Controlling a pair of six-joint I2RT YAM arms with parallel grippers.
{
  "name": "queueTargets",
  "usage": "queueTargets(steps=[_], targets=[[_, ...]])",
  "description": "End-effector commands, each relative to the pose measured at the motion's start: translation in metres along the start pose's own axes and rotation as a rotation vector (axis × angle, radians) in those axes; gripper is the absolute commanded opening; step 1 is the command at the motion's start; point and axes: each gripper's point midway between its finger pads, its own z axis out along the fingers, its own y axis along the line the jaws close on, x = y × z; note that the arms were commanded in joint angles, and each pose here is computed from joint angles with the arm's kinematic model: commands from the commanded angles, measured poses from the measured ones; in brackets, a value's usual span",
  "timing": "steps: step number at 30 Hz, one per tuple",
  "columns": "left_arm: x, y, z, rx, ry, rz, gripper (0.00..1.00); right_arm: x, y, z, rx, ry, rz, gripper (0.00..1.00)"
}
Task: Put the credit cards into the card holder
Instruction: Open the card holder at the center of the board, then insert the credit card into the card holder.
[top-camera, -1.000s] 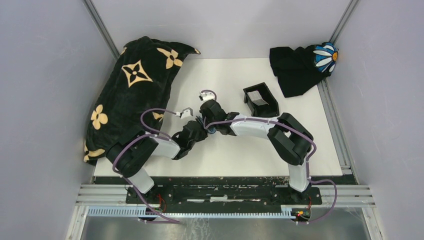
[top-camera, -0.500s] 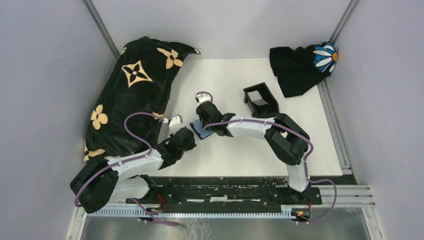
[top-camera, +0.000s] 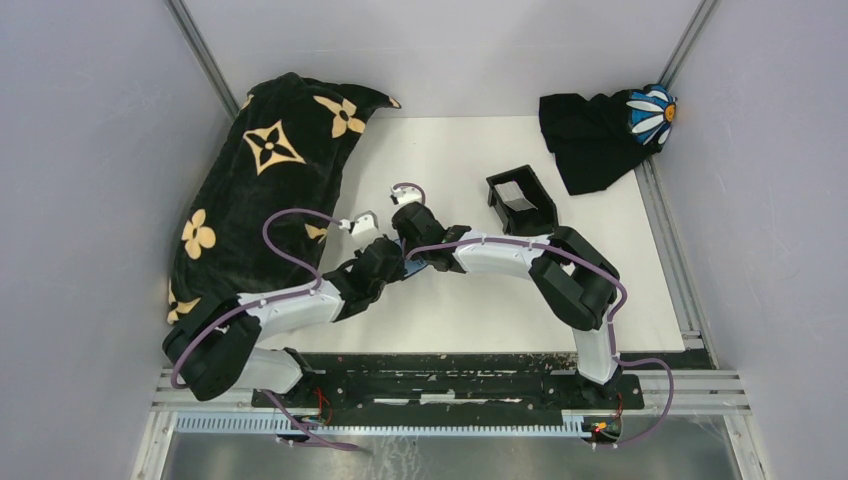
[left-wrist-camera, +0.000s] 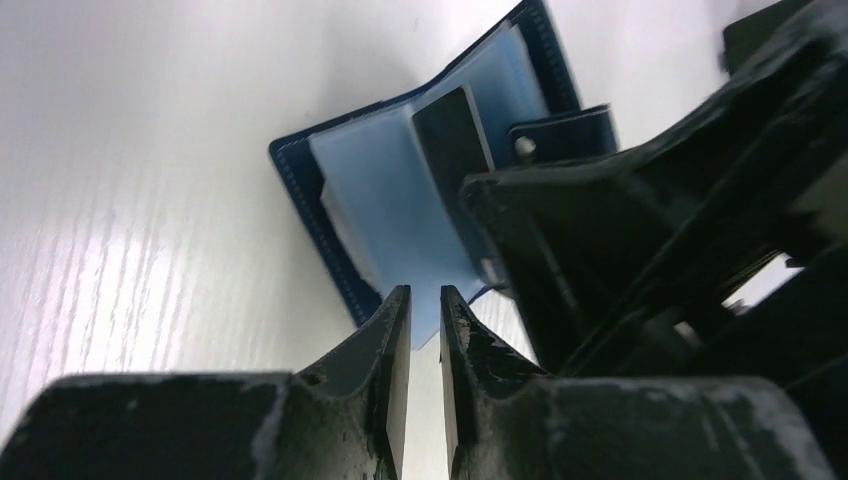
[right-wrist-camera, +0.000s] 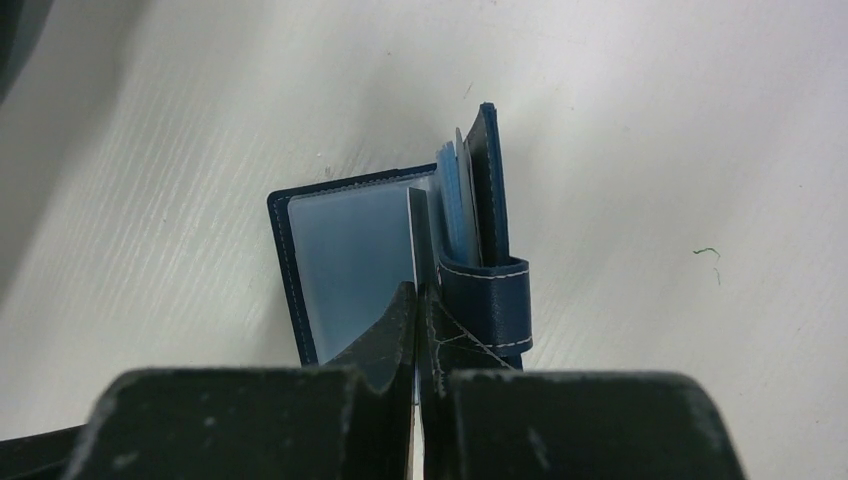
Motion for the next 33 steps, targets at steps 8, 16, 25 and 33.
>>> queueTargets(steps=[8, 16, 25, 33], targets=[[-0.008, -0.015, 0.022, -0.023, -0.042, 0.029, 0.24, 0.007, 0.006, -0.014, -0.057, 0.064, 0.044, 0.01], [0.010, 0.005, 0.030, -0.071, -0.025, 0.015, 0.22, 0.002, -0.005, -0.015, -0.078, 0.070, 0.095, 0.01], [0.028, 0.021, 0.036, -0.115, 0.007, 0.027, 0.21, 0.001, -0.020, -0.014, -0.084, 0.079, 0.136, 0.01], [0.030, 0.032, 0.038, -0.156, -0.003, 0.042, 0.21, 0.010, -0.041, -0.002, -0.098, 0.100, 0.230, 0.01]])
